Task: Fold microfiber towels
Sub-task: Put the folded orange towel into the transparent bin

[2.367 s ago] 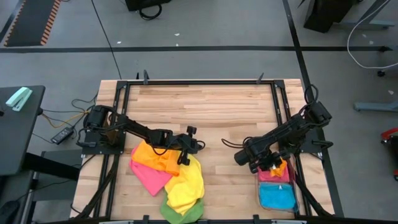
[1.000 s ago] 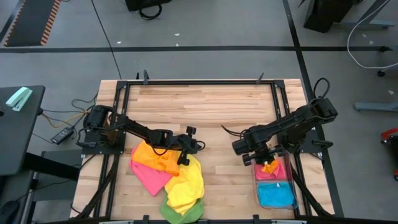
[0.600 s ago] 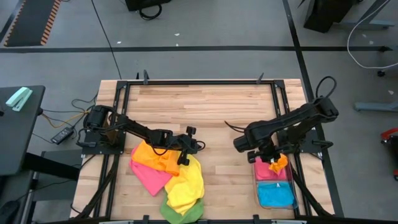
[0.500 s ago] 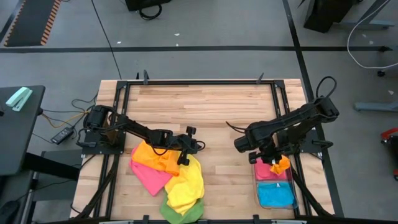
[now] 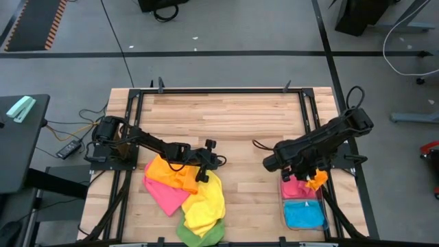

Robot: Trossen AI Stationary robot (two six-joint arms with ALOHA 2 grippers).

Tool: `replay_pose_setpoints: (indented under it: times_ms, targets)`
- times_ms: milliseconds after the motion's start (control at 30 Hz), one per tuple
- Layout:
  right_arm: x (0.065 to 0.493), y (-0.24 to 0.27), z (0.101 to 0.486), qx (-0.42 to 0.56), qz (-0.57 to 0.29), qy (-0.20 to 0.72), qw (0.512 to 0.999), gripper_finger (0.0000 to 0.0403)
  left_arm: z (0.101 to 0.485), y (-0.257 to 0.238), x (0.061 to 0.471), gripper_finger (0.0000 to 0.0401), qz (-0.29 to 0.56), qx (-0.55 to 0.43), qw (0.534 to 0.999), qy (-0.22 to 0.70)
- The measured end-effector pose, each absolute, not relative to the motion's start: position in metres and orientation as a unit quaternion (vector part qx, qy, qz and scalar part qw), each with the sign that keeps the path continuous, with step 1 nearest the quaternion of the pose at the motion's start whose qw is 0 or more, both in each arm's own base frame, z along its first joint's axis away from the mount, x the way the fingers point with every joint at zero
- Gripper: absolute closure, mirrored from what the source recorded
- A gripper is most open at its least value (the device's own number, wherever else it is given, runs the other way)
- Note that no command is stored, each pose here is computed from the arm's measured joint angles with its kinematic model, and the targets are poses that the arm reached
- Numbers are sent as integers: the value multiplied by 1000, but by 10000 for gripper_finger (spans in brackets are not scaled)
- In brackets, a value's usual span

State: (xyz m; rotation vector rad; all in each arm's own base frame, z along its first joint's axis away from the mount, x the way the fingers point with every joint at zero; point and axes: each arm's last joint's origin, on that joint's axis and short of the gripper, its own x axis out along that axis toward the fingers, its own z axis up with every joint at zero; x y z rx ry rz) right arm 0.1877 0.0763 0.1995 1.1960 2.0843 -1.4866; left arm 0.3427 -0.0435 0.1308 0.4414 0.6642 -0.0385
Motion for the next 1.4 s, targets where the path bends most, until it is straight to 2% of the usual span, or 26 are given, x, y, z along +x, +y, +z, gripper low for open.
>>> replay_pose_setpoints:
  times_ms: [133,267,500,700,900,1033,1200,1400]
  targets:
    - [190,77,181,445,-488,727,190,338,131,-44,343,382,-19,215,921,324]
    - [189,77,167,460,-466,726,210,299,130,-43,342,390,-19,215,921,325]
    - [193,76,170,455,-447,733,237,222,130,-43,342,379,-19,215,920,327]
    - [197,74,173,456,-430,739,248,177,130,-44,342,379,-19,214,920,327]
    - [203,69,179,460,-402,745,269,153,130,-45,342,391,-21,213,920,328]
    - [207,65,185,462,-397,745,272,144,129,-49,341,385,-27,215,919,330]
    - [212,64,191,469,-393,740,279,139,129,-52,341,376,-31,216,919,329]
    - [217,65,189,482,-388,728,296,138,129,-51,340,390,-30,216,918,331]
